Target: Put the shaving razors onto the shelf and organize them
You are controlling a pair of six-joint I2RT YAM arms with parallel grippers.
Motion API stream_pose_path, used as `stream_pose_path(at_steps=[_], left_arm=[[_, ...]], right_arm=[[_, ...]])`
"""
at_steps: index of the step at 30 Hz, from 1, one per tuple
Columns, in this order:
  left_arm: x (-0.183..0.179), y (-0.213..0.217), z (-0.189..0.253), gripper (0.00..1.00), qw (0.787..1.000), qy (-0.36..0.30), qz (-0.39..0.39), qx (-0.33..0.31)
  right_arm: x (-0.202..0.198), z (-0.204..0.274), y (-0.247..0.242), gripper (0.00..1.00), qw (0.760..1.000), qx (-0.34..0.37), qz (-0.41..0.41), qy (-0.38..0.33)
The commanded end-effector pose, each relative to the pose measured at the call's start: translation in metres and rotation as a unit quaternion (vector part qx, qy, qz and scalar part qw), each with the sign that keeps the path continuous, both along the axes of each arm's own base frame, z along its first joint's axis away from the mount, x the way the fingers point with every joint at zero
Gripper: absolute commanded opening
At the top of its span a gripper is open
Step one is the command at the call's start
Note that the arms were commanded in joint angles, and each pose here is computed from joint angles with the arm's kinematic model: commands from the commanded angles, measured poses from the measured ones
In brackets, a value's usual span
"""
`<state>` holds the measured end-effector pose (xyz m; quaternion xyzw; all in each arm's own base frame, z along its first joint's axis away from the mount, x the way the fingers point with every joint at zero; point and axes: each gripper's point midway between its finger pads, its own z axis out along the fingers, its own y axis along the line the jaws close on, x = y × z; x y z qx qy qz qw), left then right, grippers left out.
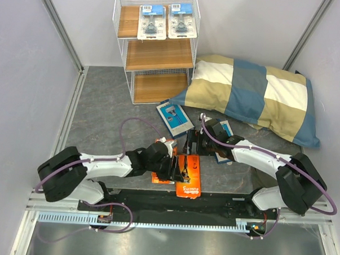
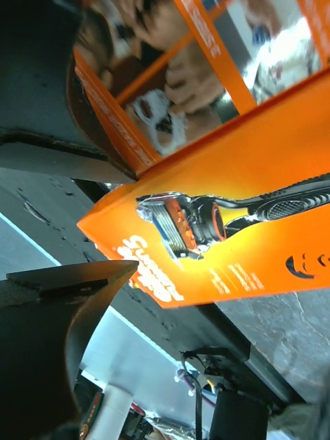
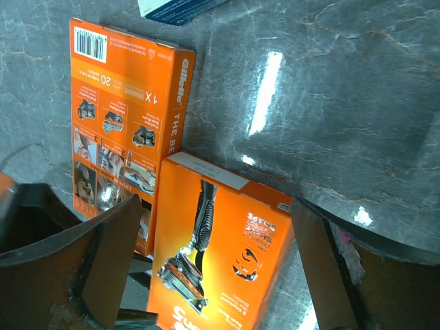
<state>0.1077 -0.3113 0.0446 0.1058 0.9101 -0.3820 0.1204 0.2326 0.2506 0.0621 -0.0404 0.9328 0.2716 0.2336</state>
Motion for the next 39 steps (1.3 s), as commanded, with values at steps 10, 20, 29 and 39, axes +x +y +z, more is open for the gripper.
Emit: stream_pose_path(at_steps=[10, 20, 29, 39], left_arm=[[0.009, -0.017, -0.034, 0.37, 0.997, 0.034, 0.047, 0.058], [0.016, -0.019, -0.020, 0.02, 0.998, -0.001, 0.053, 0.046], [0.037, 0.001, 0.030, 0.02, 0.992, -0.083, 0.085, 0.035], [0.058, 0.044, 0.058, 0.02, 0.985, -0.114, 0.129, 0.008]], right_arm=[[0.006, 0.009, -0.013, 0.98, 1.000, -0.004, -0.006, -0.021], [0.008, 0.013, -0.016, 0.98, 1.000, -0.001, -0.011, -0.025], [0.013, 0.031, -0.016, 0.98, 0.999, 0.015, -0.015, -0.041], [0.013, 0.041, -0.014, 0.98, 0.998, 0.041, -0.005, -0.052]])
